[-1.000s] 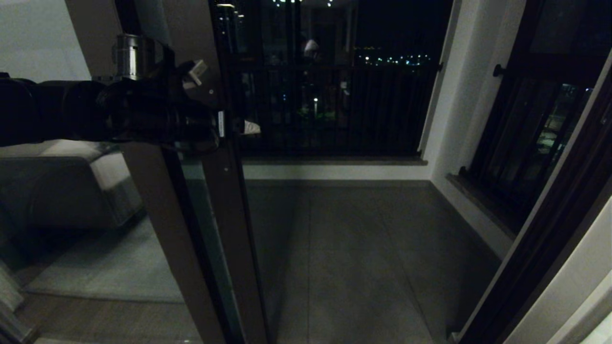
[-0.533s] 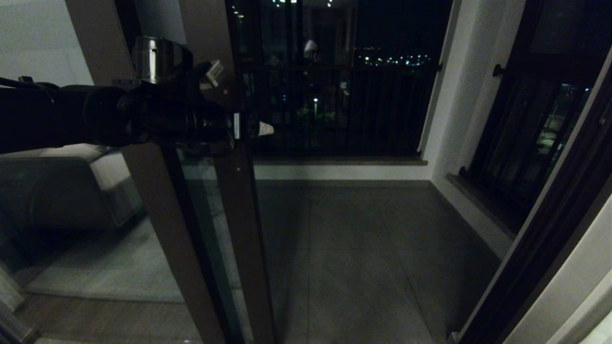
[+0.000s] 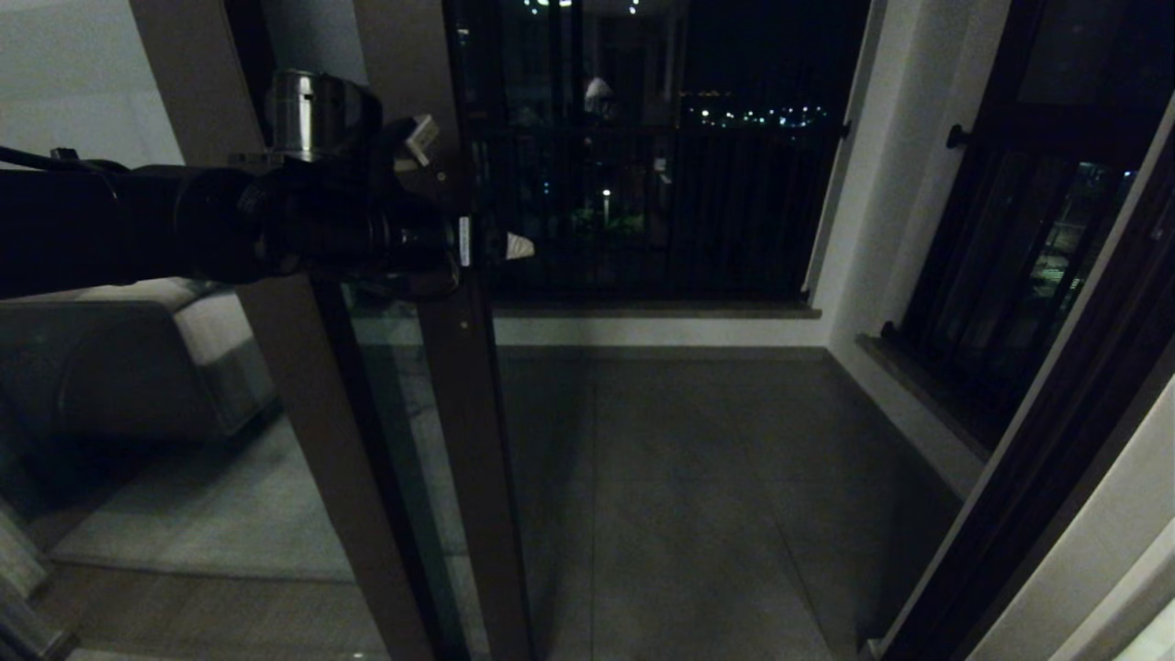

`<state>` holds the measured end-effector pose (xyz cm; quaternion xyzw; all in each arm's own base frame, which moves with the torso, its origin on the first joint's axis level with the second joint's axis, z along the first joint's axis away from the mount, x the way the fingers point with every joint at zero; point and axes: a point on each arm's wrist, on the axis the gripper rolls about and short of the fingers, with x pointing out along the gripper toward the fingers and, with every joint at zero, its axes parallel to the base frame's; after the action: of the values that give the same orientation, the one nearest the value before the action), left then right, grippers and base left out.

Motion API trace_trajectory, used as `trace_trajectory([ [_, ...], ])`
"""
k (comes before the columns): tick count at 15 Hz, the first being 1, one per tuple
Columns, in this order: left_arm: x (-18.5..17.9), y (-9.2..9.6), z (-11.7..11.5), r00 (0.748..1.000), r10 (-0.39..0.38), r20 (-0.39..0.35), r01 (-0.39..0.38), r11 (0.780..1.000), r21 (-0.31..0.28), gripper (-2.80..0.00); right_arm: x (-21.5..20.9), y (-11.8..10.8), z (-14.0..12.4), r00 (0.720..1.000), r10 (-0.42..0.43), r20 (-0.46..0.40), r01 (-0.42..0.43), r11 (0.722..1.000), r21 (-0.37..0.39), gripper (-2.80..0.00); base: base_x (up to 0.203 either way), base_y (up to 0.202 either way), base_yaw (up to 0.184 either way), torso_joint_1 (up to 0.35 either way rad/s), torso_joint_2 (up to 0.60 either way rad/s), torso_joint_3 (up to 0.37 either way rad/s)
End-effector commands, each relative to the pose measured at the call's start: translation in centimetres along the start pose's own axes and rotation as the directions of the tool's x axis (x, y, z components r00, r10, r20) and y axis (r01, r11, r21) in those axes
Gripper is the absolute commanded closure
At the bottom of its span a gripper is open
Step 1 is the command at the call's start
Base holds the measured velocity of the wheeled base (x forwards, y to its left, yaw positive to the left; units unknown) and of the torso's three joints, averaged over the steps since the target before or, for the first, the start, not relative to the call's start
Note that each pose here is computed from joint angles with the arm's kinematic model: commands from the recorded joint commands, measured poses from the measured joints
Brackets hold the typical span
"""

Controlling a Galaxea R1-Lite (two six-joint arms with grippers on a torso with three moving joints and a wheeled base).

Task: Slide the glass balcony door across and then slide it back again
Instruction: Close the slid door

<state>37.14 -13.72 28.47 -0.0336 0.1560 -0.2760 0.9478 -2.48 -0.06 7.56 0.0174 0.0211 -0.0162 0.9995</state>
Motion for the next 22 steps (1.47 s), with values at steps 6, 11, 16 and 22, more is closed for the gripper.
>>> trace_trajectory([
  [6,0.6,-1.1,-0.3,0.999,-0.034,-0.009,0.034,0.999,0.006,-2.80,0.0,0.0,0.0,1.000,0.000,-0.002,0.000,1.000,0.000,0.00,0.000,0.000,0.000,0.000,0.00,0.000],
  [11,1.2,-1.6,-0.7,0.999,-0.046,-0.023,0.046,0.999,0.008,-2.80,0.0,0.0,0.0,1.000,0.001,-0.002,-0.001,1.000,0.000,0.00,0.000,0.000,0.000,0.000,0.00,0.000],
  [16,2.8,-2.2,-0.7,1.000,-0.025,-0.011,0.025,1.000,0.017,-2.80,0.0,0.0,0.0,1.000,0.001,-0.002,-0.001,1.000,0.000,0.00,0.000,0.000,0.000,0.000,0.00,0.000],
  [22,3.9,-3.6,-0.9,0.998,-0.058,-0.011,0.058,0.998,0.028,-2.80,0.0,0.0,0.0,1.000,0.001,-0.001,-0.001,1.000,0.000,0.00,0.000,0.000,0.000,0.000,0.00,0.000],
])
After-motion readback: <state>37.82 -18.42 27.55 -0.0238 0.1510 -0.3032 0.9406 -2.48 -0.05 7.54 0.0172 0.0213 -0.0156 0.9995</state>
